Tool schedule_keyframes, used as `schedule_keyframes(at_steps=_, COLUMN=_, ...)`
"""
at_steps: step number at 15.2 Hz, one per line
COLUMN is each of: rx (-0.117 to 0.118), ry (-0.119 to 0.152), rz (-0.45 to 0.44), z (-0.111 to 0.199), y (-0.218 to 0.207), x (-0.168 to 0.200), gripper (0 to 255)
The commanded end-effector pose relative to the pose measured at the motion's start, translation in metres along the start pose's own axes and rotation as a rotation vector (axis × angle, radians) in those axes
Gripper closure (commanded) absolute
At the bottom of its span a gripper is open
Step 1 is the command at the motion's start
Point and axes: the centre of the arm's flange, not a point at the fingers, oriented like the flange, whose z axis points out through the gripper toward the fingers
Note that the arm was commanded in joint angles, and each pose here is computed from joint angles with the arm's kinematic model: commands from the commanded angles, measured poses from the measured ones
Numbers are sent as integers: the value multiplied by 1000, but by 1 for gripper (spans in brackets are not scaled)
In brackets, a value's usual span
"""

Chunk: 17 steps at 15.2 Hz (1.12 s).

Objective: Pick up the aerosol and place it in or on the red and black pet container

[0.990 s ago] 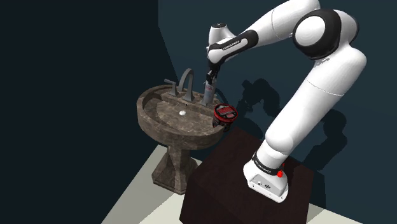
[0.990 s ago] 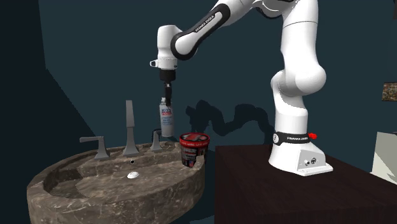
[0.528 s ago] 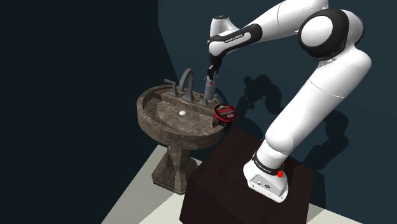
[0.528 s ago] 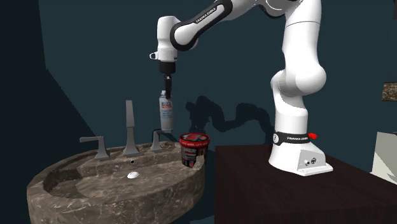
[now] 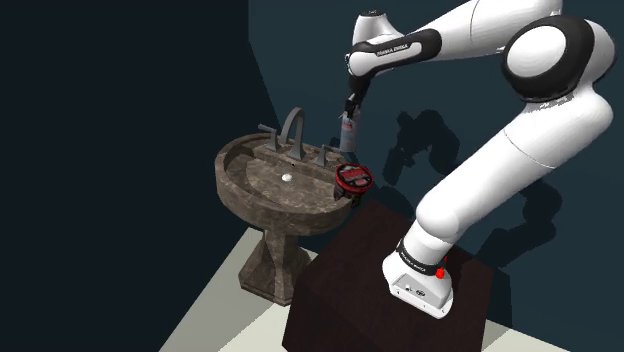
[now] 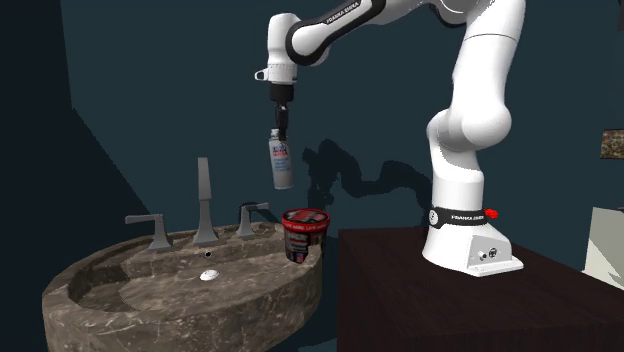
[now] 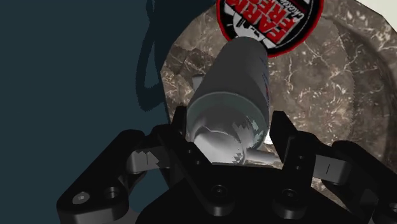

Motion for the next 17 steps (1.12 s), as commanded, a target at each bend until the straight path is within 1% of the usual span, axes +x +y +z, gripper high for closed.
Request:
schedule_keyframes(at_steps=1, rx=0, ry=0, rz=-1, z=-10, y=11, x=-20, gripper=255)
schedule_keyframes(at_steps=8, rx=0, ry=0, rz=-1, z=-41, y=47, x=-93, gripper=255)
schedule_keyframes(at_steps=17, rx=0, ry=0, rz=-1, z=5, y=34, x=-94, gripper=255)
